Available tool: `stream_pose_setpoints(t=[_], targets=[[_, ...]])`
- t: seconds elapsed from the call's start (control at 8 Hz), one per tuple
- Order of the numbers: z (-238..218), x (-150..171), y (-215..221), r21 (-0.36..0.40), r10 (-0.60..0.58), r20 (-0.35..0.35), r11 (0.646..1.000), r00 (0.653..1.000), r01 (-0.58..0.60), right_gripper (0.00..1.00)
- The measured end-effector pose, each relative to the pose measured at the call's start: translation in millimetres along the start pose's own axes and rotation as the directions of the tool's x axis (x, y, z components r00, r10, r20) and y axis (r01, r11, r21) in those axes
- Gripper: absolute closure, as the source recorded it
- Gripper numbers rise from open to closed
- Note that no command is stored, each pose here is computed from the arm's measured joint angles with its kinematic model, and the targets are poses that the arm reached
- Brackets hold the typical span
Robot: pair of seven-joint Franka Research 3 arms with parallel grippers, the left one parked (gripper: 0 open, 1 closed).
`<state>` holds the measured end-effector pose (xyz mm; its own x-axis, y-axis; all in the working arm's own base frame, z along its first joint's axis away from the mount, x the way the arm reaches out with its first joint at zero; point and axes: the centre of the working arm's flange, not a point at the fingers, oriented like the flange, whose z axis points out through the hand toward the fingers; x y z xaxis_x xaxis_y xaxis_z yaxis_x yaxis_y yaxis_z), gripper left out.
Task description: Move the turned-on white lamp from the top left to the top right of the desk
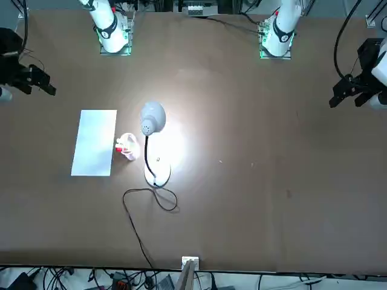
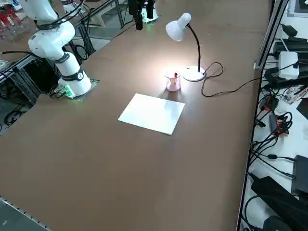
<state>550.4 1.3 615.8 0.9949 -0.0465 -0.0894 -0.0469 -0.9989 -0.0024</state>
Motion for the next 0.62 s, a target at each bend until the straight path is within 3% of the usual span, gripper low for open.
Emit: stream_pose_setpoints(t=[0.25,0.62], targets=[[2.1,1.4,-16.3,0.014,-0.021,0.004,1.0,1.0,0.021,0.0],[23.0,-16.7,-153.9,0.006,-0.166,0.04,0.986,0.985,0.166,0.01]])
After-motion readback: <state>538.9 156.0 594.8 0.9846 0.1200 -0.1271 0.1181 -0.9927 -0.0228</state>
